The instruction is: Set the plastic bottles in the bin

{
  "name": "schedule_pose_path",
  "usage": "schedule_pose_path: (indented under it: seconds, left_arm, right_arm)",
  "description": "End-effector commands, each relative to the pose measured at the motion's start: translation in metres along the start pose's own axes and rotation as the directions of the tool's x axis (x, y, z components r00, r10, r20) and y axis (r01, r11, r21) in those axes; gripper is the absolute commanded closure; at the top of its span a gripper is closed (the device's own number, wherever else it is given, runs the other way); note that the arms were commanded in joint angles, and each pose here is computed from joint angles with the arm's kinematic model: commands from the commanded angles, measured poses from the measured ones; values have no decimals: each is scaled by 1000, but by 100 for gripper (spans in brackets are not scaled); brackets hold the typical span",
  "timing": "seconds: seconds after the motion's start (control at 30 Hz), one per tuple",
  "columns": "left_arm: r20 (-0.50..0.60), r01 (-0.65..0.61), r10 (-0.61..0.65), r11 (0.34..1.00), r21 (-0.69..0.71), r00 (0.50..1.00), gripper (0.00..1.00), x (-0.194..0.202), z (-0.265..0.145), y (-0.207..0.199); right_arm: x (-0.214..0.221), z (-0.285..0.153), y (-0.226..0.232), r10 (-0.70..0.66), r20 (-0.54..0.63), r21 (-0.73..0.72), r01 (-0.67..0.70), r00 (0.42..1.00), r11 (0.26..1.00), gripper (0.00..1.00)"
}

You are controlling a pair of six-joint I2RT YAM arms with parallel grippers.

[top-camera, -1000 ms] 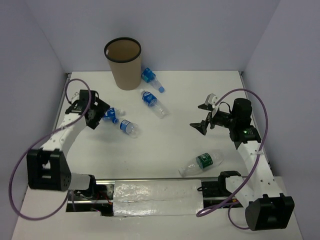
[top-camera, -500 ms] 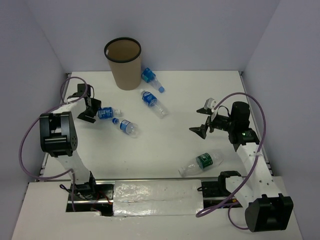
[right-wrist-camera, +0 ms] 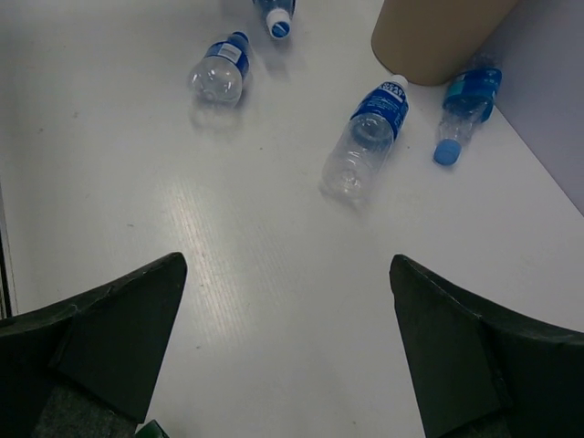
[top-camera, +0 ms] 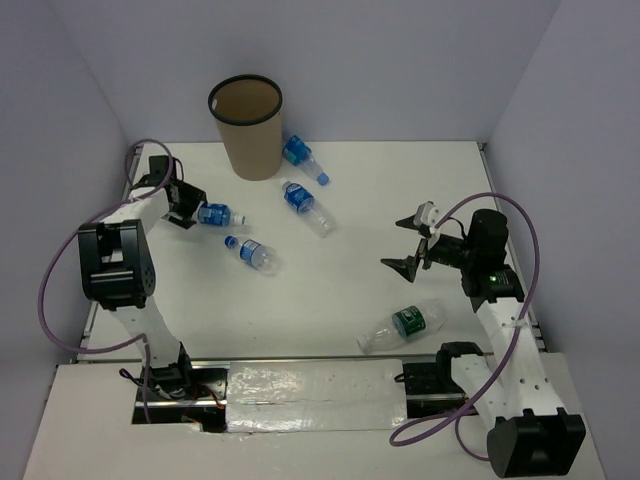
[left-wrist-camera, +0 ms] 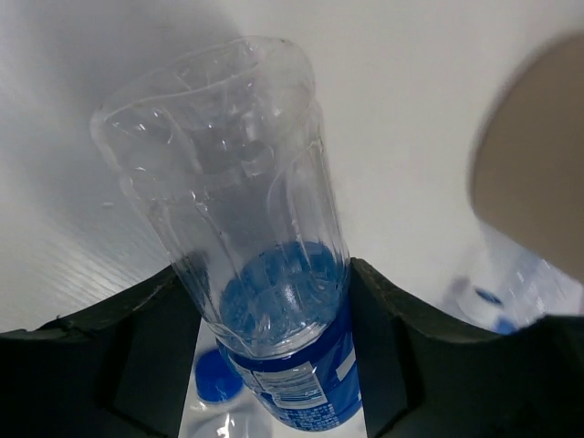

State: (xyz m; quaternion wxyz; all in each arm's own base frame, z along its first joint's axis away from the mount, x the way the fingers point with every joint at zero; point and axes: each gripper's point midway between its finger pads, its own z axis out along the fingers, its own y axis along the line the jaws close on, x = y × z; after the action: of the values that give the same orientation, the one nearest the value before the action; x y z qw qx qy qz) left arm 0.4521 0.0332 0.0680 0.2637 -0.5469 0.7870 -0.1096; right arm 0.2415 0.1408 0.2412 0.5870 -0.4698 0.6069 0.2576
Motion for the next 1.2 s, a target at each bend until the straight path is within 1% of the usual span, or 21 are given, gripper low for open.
schedule_pose_path:
  seconds: [0.0, 0.1, 0.17, 0.23, 0.27, 0.3, 0.37, 0.47, 0.6, 0.63, 0.67, 0.7, 0.73, 0.77, 0.8, 0.83, 0.87, 0.9, 0.97, 1.03, 1.17]
  left_arm:
    - [124, -207, 172, 902, 379, 977, 100, -28, -90, -97]
    - [300, -363, 228, 754, 548, 926, 100, -39, -176, -152]
    - [404, -469, 262, 659, 589, 876, 100, -31, -226, -178]
    - [503, -541, 241, 569, 620, 830, 100, -33, -277, -205]
    - [540, -591, 263, 503, 630, 799, 100, -18, -295, -219]
    - [597, -619, 211, 450, 644, 774, 100, -23, -326, -236]
    - [671, -683, 177, 355, 639, 720, 100, -13, -352, -257]
    - [779, -756, 19, 253, 603, 627, 100, -20, -386, -289]
    - [845, -796, -146, 283, 534, 515, 100, -45, -393, -320]
    - [864, -805, -132, 319, 501, 486, 100, -48, -370, -329]
    - [870, -794, -184, 355, 493, 458, 100, -60, -379, -335]
    - [876, -791, -195, 378, 481, 440, 100, -66, -375, -339]
    - [895, -796, -186, 410, 445, 405, 100, -68, -352, -347]
    - [905, -800, -206, 423, 426, 372, 100, -72, -355, -352]
    - [922, -803, -178, 453, 387, 343, 100, -70, -330, -358]
    - [953, -818, -150, 489, 304, 264, 100, -73, -324, -359]
    - [956, -813, -188, 505, 289, 224, 100, -73, -331, -363]
    - [974, -809, -145, 543, 225, 174, 100, -73, -308, -364]
    - [982, -816, -136, 548, 184, 131, 100, -68, -304, -369]
    - [991, -830, -79, 542, 133, 107, 100, -58, -280, -374]
    - [993, -864, 42, 498, 76, 112, 100, -27, -236, -372]
  right_arm:
    - [0, -6, 4, -17, 12, 5, 17, 1000, 1000, 0]
    - [-2, -8, 7, -30, 19, 11, 29, 999, 1000, 0]
    - [-4, -9, 7, -33, 22, 13, 33, 999, 999, 0]
    - [-4, -9, 7, -30, 23, 14, 30, 999, 999, 0]
    - [-5, -8, 6, -33, 25, 13, 32, 999, 999, 0]
    - [-4, -8, 7, -26, 24, 9, 26, 999, 1000, 0]
    - [-3, -7, 6, -16, 22, 0, 16, 1000, 1000, 0]
    - [-2, -7, 6, -15, 16, -2, 15, 1000, 1000, 0]
    - [2, -6, 5, -12, 11, 2, 12, 1000, 1000, 0]
    - [3, -6, 4, -10, 7, 5, 10, 1000, 1000, 1]
    - [5, -5, 3, -7, 2, 9, 7, 1000, 1000, 0]
    - [7, -5, 2, -6, -1, 8, 6, 1000, 1000, 0]
    - [9, -5, 1, 0, -9, 12, 0, 1000, 1000, 0]
    - [10, -4, 0, 1, -11, 11, -1, 1000, 1000, 0]
    - [13, -3, -1, 9, -17, 9, -9, 1000, 1000, 0]
    - [15, -3, 0, 14, -21, 8, -14, 1000, 1000, 1]
    - [17, -3, -1, 18, -27, 13, -18, 999, 1000, 1]
    - [19, -3, 0, 21, -31, 9, -21, 999, 1000, 0]
    - [23, -3, -1, 25, -39, 14, -25, 999, 1000, 0]
    - [28, -4, -1, 24, -53, 25, -23, 998, 999, 1]
    - [35, -5, -1, 21, -68, 42, -18, 997, 999, 0]
